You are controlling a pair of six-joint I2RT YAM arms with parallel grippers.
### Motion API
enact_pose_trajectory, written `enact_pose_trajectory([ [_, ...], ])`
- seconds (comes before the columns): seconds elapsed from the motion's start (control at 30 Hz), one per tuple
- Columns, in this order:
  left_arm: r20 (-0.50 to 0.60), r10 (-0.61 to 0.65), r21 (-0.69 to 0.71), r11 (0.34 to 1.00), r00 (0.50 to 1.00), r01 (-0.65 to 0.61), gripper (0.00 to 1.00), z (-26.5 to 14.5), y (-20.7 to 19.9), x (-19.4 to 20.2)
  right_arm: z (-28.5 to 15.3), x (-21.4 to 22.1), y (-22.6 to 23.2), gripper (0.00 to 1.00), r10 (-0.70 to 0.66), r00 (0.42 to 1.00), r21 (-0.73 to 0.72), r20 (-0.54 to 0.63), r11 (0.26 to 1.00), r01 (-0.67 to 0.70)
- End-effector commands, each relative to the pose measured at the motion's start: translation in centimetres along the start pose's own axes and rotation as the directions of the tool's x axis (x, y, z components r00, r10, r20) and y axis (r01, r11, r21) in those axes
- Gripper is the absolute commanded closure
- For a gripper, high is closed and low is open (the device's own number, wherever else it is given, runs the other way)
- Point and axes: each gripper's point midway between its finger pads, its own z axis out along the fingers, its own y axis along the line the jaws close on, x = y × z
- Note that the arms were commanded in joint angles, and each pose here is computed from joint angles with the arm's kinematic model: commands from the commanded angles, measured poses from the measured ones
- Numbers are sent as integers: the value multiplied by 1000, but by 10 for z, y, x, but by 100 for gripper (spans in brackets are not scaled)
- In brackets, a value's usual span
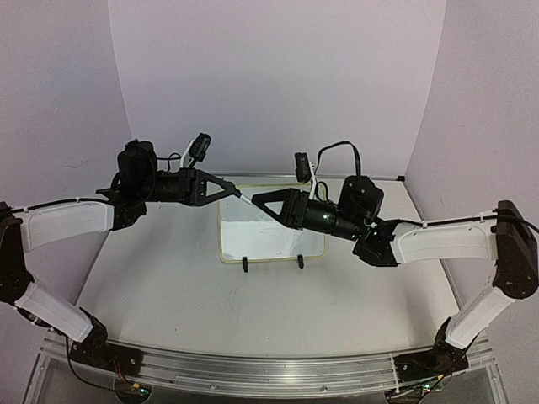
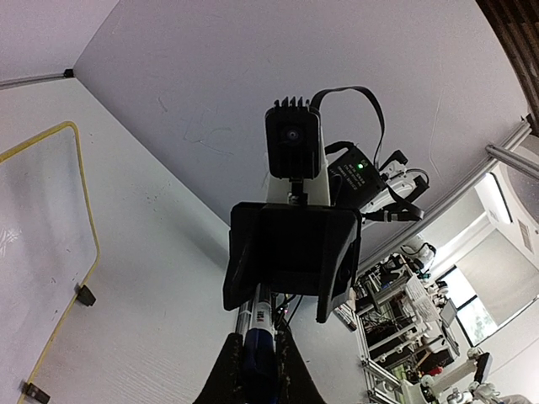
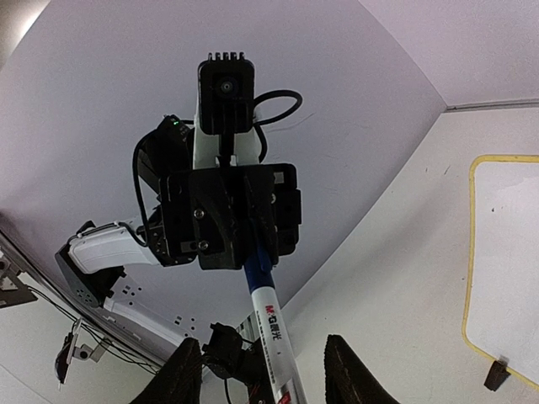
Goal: Write a sentence on the whiteboard
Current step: Open the pen cap from the whiteboard marker.
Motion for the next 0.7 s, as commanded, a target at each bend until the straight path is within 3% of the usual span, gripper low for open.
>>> enact_pose_trajectory([
  [0.0,43,40,9,999,998,-40,100,-2,-8,-10,7,-20,32,54,-32,998,-108,49,993,37],
  [0.67,69,70,21,997,995,-72,100,-8,-19,-13,13,-11,26,53,-23,999,-97,27,995,25],
])
